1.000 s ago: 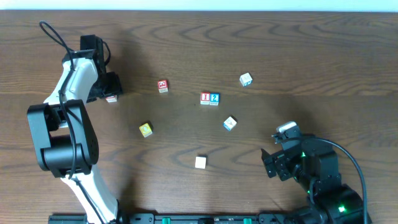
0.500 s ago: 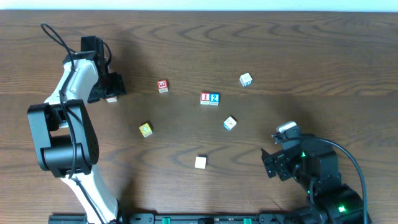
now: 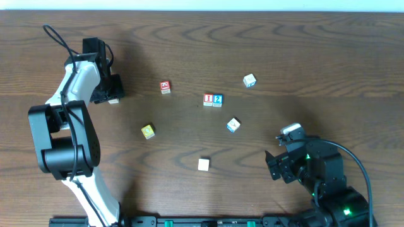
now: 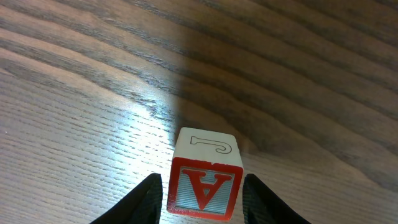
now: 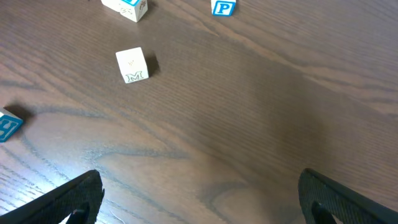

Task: Spell out Ai2
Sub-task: 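Lower the left gripper and close it on the red 'A' block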

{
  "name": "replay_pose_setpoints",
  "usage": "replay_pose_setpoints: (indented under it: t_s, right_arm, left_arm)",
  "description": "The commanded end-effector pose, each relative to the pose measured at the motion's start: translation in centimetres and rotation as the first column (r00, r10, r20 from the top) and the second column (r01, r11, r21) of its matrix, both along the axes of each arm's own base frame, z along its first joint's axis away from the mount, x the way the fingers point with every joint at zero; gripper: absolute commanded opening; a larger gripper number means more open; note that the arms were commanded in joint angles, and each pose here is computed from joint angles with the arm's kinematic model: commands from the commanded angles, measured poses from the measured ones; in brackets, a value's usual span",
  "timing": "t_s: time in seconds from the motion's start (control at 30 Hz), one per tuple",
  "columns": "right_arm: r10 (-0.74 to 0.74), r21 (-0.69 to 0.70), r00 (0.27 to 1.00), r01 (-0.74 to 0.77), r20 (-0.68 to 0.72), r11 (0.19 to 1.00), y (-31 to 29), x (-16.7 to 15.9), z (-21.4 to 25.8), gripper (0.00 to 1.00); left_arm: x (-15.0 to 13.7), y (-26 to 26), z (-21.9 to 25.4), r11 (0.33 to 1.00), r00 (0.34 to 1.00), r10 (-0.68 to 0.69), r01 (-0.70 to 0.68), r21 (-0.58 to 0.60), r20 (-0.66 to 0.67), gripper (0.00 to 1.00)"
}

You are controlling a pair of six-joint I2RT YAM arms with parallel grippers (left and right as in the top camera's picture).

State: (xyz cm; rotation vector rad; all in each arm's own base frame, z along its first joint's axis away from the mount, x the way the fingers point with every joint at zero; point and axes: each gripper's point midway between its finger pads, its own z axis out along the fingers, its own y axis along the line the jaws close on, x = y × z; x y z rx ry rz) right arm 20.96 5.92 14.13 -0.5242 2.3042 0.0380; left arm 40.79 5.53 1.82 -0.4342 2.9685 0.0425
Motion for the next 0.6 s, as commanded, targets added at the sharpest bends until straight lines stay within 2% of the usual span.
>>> replay_pose_setpoints:
  t_s: [0.0, 0.57]
  right_arm:
    - [-0.018, 0.001, 1.0, 0.018, 0.002, 1.0, -0.29, 0.08, 0.01, 0.99]
    - [-0.018, 0.0, 1.0, 0.018, 0.002, 1.0, -0.29, 0.08, 0.01, 0.99]
  left_arm:
    - [-0.28, -0.02, -0.65, 1.0, 1.0, -0.01, 0.01, -0.004, -0.018, 0.42]
    - [-0.3, -0.03, -0.65, 1.0, 1.0, 0.012, -0.012, -0.007, -0.018, 0.22]
